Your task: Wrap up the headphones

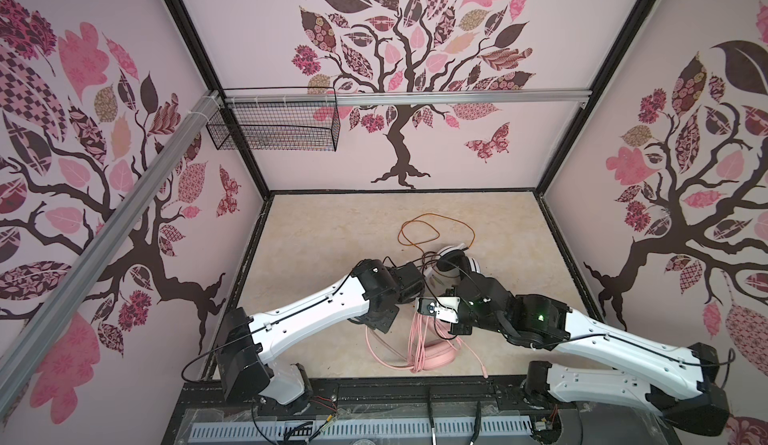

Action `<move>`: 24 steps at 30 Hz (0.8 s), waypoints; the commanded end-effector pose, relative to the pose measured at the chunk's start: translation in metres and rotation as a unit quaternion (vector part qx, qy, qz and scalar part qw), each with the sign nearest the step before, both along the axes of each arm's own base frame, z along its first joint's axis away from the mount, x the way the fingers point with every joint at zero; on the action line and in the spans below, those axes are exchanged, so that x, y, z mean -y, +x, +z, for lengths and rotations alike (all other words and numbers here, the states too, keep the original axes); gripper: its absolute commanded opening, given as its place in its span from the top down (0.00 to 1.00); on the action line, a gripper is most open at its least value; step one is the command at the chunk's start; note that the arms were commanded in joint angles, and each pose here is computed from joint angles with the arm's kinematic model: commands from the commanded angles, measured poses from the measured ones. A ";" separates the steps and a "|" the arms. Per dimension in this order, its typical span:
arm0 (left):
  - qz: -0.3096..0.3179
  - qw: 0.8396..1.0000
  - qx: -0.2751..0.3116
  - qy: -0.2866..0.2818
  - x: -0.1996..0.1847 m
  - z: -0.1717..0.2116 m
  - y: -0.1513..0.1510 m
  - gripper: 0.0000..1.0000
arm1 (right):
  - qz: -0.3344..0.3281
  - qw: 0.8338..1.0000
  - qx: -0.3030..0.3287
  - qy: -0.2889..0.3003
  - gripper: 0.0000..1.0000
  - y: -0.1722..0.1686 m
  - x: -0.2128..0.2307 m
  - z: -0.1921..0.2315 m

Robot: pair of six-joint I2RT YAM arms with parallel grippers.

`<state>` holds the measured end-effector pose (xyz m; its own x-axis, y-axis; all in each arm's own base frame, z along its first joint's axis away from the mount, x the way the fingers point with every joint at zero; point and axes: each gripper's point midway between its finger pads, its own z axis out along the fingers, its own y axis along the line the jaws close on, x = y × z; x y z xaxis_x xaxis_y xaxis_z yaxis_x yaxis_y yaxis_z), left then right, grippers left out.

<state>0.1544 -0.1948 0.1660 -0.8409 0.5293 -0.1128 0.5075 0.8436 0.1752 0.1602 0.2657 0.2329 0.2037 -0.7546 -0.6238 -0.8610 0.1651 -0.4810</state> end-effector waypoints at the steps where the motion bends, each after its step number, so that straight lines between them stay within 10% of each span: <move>1: -0.047 0.997 -0.046 -0.043 0.007 0.006 -0.026 1.00 | 0.017 0.999 0.024 0.020 0.80 -0.004 0.005 0.018; 24: -0.134 0.985 -0.076 -0.074 0.029 0.024 -0.073 1.00 | 0.021 0.998 0.049 0.034 0.64 -0.008 0.016 0.001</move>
<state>0.0982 -0.2191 0.1724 -0.7337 0.6755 -0.0735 0.6736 0.7373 0.0516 0.1376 0.2539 0.2212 0.3175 -0.7027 -0.6367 -0.8535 0.0808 -0.5148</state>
